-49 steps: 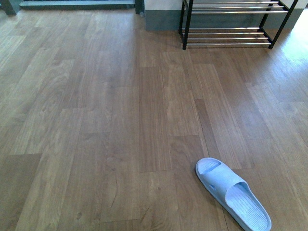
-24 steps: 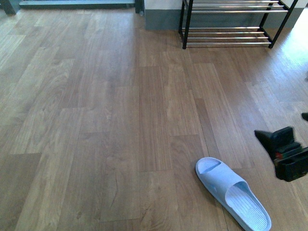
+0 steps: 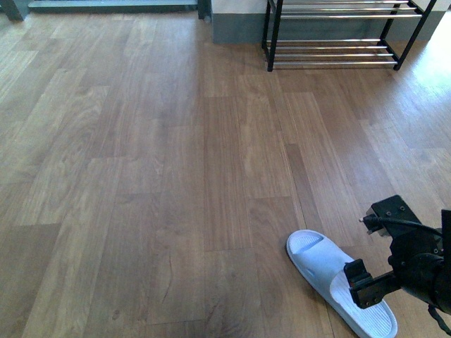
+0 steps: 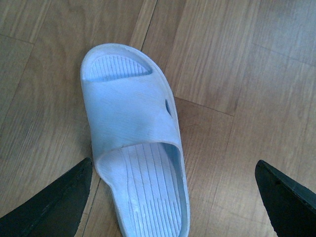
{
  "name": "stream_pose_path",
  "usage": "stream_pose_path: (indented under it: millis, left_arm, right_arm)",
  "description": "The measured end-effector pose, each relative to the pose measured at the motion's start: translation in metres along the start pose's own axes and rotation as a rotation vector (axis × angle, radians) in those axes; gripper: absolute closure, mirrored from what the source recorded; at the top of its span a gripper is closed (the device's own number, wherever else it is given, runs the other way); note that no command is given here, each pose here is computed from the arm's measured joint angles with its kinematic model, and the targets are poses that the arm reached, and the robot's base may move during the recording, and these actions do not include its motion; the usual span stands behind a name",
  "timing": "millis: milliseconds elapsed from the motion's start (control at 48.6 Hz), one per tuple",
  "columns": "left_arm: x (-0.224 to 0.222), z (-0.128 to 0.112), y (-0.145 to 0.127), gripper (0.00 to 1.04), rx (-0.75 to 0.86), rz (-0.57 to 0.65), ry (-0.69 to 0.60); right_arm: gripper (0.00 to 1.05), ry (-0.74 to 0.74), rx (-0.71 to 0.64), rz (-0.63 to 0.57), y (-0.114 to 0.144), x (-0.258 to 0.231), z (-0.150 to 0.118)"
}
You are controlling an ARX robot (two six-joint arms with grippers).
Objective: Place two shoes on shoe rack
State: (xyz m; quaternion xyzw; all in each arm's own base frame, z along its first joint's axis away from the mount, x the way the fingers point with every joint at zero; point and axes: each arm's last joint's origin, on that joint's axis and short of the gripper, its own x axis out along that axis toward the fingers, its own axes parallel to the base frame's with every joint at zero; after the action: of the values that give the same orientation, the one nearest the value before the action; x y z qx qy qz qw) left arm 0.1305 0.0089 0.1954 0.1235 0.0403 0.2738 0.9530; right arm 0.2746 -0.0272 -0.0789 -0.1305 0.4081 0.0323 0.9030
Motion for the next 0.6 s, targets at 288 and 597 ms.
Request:
stream_pose_path:
  millis: [288,597]
  left_arm:
    - [0.000,0.000,0.000,1.03,0.000,0.000,0.000]
    - [0.000,0.000,0.000,1.03,0.000,0.000,0.000]
  right_arm:
    - [0.09,0.037,-0.071,0.017,0.005,0.030,-0.028]
    - [0.09,0.053,-0.078,0.010,0.000,0.053,-0.044]
